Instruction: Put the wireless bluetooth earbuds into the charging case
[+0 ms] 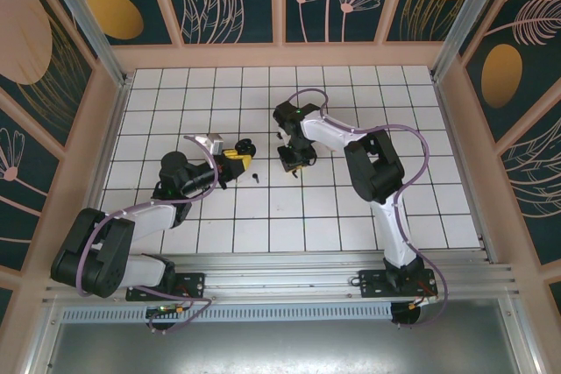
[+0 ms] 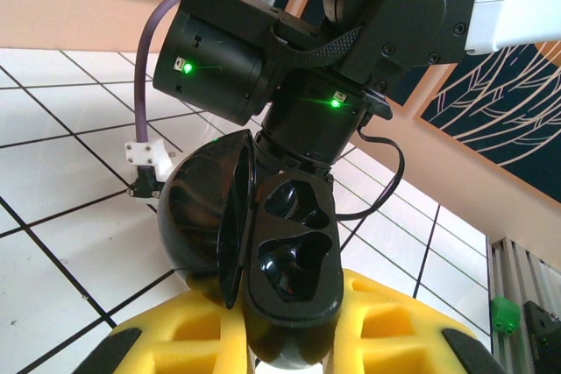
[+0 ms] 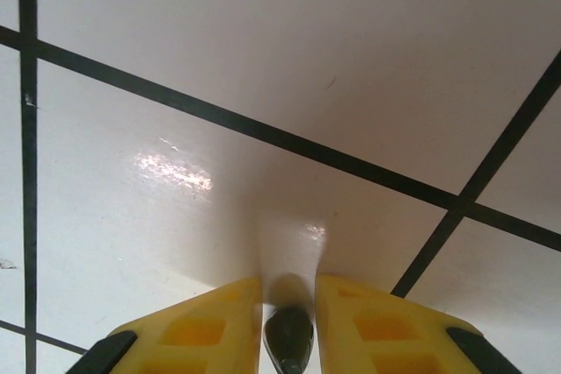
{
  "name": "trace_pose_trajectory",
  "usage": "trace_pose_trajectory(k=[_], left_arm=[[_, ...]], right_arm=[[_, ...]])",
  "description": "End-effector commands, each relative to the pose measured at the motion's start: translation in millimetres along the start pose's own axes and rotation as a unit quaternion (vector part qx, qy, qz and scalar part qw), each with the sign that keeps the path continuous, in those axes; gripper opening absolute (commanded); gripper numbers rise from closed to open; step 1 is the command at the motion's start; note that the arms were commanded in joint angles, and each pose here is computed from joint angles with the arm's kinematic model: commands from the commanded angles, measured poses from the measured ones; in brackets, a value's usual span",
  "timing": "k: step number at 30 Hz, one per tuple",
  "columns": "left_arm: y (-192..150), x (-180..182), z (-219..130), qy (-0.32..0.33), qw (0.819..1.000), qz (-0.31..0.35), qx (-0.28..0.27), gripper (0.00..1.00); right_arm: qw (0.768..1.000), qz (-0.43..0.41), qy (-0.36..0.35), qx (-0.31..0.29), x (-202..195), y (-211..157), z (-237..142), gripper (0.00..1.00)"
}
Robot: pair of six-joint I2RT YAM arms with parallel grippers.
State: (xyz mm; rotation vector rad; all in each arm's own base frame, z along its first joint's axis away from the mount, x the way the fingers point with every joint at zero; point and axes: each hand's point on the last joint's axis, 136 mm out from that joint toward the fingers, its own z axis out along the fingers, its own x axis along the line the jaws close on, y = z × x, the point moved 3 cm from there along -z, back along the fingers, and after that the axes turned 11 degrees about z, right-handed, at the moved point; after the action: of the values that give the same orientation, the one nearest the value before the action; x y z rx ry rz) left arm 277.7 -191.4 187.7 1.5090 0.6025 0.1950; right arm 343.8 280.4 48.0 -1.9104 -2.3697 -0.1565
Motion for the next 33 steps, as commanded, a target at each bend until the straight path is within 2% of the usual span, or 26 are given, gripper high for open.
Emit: trace_pose_trajectory(k=[1,11,24,33], left_arm=[[8,-1,-2,-0.002,1.000,0.016,-0.013,0.16],[7,-1,-2,-0.001,1.000,0.016,-0.011,0.16],[7,-1,-1,-0.001,1.000,0.015,-0.009,0.16],[6,2,0,0.006,1.000,0.017,-0.002,0.16]], right_arm=[[1.000,0.012,-0.018,0.011,0,-4,3,0.27],[0.999,0.021,-0.029,0.021,-4,-10,3,0.27],[0.999,0.025,-0.037,0.016,-6,-15,-2,0.21],[0.999,0.035,-0.026,-0.022,-4,-12,-19,0.20]])
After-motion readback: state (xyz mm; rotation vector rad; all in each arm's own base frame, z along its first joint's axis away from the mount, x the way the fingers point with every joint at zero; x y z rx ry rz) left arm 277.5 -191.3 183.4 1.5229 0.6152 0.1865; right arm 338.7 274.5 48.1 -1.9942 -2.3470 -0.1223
